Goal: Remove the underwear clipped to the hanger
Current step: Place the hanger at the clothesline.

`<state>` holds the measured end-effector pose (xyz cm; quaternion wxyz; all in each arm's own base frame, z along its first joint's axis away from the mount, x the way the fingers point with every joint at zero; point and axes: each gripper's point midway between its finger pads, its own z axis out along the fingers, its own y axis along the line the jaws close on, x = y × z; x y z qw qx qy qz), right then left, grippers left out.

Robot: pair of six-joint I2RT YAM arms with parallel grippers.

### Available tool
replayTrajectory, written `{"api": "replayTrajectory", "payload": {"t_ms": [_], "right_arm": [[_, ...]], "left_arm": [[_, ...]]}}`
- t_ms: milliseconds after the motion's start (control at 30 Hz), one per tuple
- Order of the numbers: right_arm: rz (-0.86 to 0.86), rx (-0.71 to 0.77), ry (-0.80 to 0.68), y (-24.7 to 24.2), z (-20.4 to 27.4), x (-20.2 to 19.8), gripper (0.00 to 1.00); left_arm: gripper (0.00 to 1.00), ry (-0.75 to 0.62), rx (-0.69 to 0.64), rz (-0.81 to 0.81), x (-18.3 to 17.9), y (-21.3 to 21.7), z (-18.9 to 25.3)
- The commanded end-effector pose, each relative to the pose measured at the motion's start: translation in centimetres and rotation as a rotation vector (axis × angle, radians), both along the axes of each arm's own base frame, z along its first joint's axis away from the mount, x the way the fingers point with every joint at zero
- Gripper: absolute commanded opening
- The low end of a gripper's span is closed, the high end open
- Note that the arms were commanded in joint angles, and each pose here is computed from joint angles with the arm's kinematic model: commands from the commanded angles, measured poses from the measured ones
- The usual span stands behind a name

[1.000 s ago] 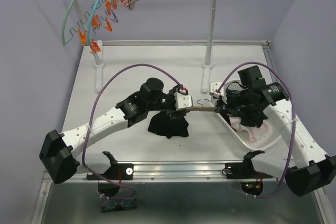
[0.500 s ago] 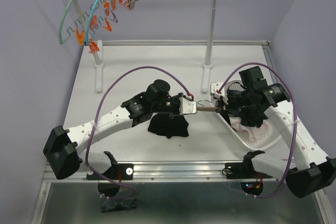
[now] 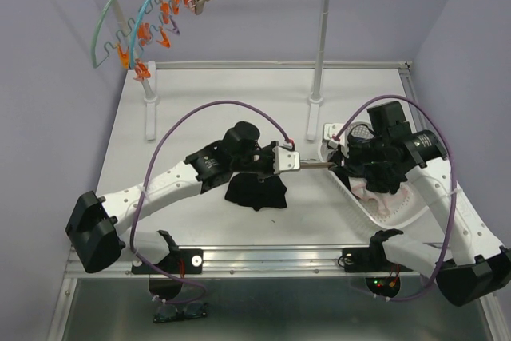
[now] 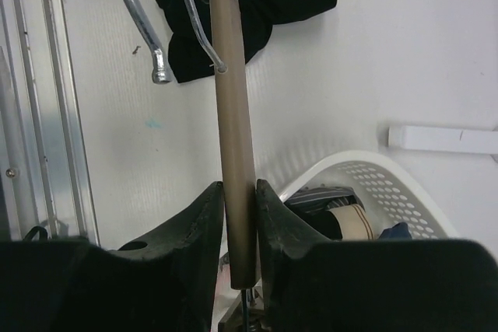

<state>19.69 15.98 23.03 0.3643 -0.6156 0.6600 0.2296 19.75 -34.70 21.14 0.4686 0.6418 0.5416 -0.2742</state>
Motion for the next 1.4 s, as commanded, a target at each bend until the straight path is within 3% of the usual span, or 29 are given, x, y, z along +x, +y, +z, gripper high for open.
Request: {"api": "replayTrajectory", "payload": {"t_ms": [0, 133, 333, 400, 433, 467, 733, 933, 967, 1167, 1367], "right_arm": [[0.007, 0.126, -0.062, 1.5, 4.3, -0.1, 0.33], [-0.003, 0.131, -0.053, 1.6, 4.4, 0.1, 0.49], [-0.017, 0.137, -0.049, 1.6, 4.6, 0.2, 0.51], [-0.023, 0.149, -0.056, 1.7, 5.2, 0.2, 0.76], [-0.027, 0.158, -0.055, 1.7, 5.6, 0.2, 0.84], [-0.030, 0.183, -0.063, 2.0, 6.9, 0.1, 1.00], [-0.213, 0.267, -0.170, 1.3, 15.7, 2.4, 1.00], [-0.579, 0.304, -0.320, -3.0, 19.4, 6.5, 1.00], [-0.709, 0.286, -0.318, -4.8, 18.3, 7.8, 1.00], [-0.971, 0.305, -0.314, -8.9, 13.4, 10.3, 1.00], [-0.993, 0.353, -0.231, -8.9, 8.2, 11.0, 1.00]], "left_arm": [[0.00, -0.017, -0.081, 0.071, 0.4, 0.4, 2.9], [0.00, -0.012, -0.121, 0.088, 0.2, 0.7, 3.6], [0.00, 0.007, -0.150, 0.095, -0.3, 1.1, 4.1], [0.00, 0.015, -0.150, 0.105, -0.2, 1.2, 4.0], [0.00, 0.021, -0.148, 0.110, -0.3, 1.2, 3.9], [0.00, 0.034, -0.146, 0.119, -0.2, 1.3, 3.7], [0.00, 0.090, -0.149, 0.197, 0.5, 2.1, 3.2], [0.00, 0.133, -0.203, 0.350, 3.2, 3.3, 5.6], [0.00, 0.129, -0.229, 0.393, 4.3, 3.8, 6.8], [0.00, 0.191, -0.380, 0.561, 8.3, 6.1, 11.9], [0.00, 0.194, -0.507, 0.685, 11.9, 7.7, 17.7]]}}
